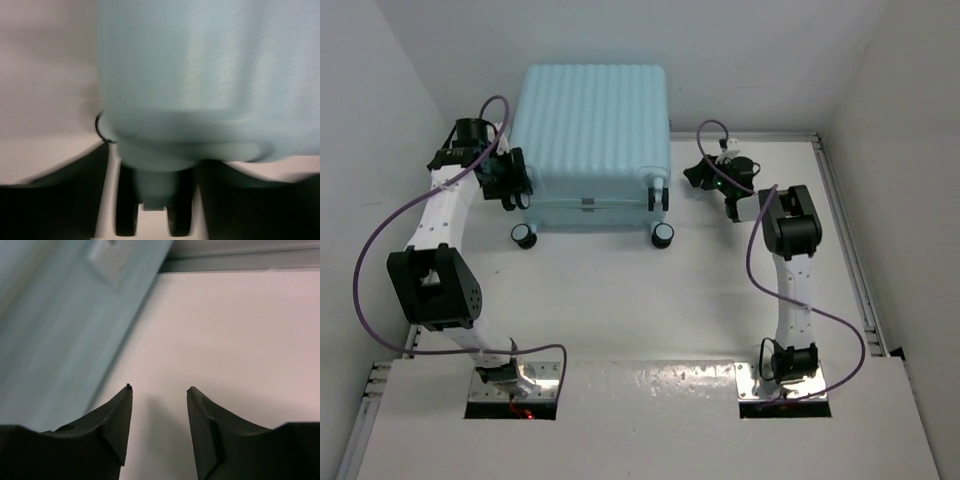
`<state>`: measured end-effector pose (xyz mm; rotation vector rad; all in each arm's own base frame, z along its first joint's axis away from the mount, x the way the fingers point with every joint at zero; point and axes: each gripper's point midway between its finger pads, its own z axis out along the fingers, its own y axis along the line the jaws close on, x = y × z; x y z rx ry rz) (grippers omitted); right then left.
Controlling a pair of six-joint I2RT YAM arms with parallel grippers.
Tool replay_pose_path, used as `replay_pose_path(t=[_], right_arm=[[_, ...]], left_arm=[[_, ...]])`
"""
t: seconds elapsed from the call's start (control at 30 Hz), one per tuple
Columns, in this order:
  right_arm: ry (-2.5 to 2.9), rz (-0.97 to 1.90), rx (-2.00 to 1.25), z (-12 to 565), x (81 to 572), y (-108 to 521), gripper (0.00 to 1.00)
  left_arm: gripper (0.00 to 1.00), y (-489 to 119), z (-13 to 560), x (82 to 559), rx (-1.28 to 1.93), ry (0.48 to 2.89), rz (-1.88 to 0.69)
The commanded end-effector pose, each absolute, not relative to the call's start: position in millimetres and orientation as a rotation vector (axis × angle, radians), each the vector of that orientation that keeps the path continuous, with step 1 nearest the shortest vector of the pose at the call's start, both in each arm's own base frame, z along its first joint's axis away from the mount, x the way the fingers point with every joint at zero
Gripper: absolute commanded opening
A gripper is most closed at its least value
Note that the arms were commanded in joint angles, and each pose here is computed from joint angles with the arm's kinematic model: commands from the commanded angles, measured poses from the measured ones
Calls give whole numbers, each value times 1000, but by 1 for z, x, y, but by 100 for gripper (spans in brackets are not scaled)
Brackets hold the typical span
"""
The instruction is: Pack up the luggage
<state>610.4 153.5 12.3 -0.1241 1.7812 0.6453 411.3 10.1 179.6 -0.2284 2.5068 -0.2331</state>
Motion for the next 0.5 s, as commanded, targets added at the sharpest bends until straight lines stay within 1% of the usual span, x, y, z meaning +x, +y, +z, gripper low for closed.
replay_pose_path(t=[0.0,0.03,0.07,0.1,0.13,0.17,0.2,0.23,0.3,0.33,0.37,0.4,0.43,0.47], right_arm=[[1693,909,-148,113,564,176,47],[1739,949,-138,104,552,177,44],[1770,1066,-120,112,537,188,40],[1798,1114,-114,112,529,193,36],[1868,1198,-41,104,521,199,33],[1918,1283,-45,90,509,211,27],[1945,1354,23,88,507,217,24],[1965,1410,93,88,505,221,22],[2019,1452,110,74,492,242,21],[2062,1453,127,62,481,250,21],[2084,1427,167,59,479,253,21],[2126,1440,183,52,465,264,20],[2173,1423,226,40,454,264,20],[2198,1422,227,36,444,271,20]], left_arm=[[81,-5,189,499,-113,2170,-309],[86,-13,203,494,-85,2133,-324],[89,-16,202,491,-62,2117,-335],[93,-19,207,487,-30,2096,-351],[94,-26,213,483,-2,2076,-388],[94,-31,227,477,26,2035,-412],[94,-36,229,471,62,2024,-433],[95,-40,238,468,85,1992,-452],[97,-41,258,462,111,1928,-433],[100,-38,275,452,109,1882,-402],[100,-36,286,447,107,1854,-385],[100,-35,294,442,106,1828,-370],[100,-34,319,431,113,1769,-350],[100,-35,327,425,118,1745,-346]])
